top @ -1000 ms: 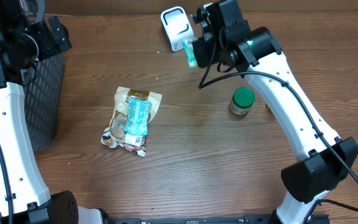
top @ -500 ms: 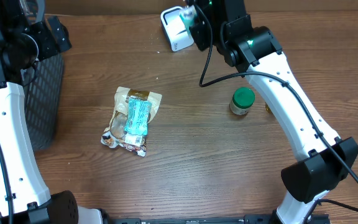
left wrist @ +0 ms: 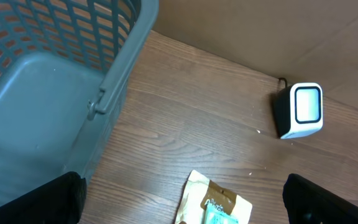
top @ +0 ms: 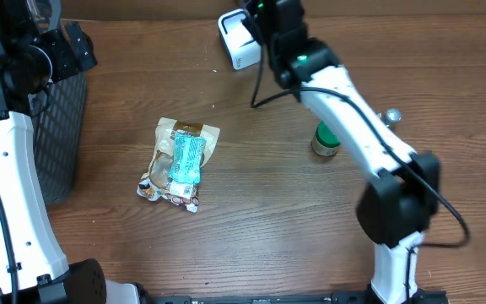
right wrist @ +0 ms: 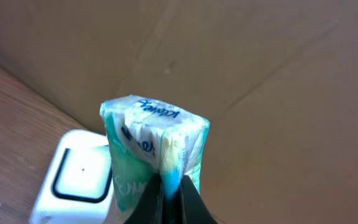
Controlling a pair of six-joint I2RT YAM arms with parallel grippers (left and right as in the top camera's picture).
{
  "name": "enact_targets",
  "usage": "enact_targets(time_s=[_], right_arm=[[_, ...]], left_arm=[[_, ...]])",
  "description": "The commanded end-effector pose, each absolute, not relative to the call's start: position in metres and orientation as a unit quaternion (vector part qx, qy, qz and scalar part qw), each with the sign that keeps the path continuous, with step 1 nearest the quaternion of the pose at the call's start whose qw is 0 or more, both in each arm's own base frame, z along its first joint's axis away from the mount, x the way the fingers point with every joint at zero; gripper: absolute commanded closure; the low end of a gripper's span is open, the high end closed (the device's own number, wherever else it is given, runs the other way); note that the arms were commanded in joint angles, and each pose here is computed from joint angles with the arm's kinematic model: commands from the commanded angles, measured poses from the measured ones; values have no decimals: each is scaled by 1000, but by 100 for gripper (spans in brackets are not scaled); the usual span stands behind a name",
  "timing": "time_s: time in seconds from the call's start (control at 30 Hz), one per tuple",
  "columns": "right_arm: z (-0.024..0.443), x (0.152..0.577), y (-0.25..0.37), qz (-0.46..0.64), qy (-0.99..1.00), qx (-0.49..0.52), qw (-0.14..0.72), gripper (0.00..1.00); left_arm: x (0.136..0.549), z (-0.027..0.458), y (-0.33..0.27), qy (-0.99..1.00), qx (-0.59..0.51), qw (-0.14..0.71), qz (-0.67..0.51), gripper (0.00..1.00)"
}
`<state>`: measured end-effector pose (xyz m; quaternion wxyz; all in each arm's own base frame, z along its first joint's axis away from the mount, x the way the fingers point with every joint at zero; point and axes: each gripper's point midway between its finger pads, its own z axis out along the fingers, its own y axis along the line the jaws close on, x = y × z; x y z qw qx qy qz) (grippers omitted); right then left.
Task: Scan the item barcode
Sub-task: 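Hold the Kleenex pack in front of the scanner window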
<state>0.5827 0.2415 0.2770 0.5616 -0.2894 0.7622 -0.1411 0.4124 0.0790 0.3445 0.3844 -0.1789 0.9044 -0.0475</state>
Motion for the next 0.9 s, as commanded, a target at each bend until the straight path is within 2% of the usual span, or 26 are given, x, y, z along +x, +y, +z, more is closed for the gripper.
enact_targets(time_s=[0.0, 0.47, 0.87], right_arm=[[251, 595, 241, -196, 754, -303, 548, 96], [166, 622, 266, -207, 746, -326, 543, 96], [174, 627, 265, -208, 738, -312, 561, 96]], left_arm=[[414, 353, 78, 902, -168, 396, -47, 0], [414, 353, 78, 902, -168, 396, -47, 0], [414, 353, 78, 902, -168, 396, -47, 0]])
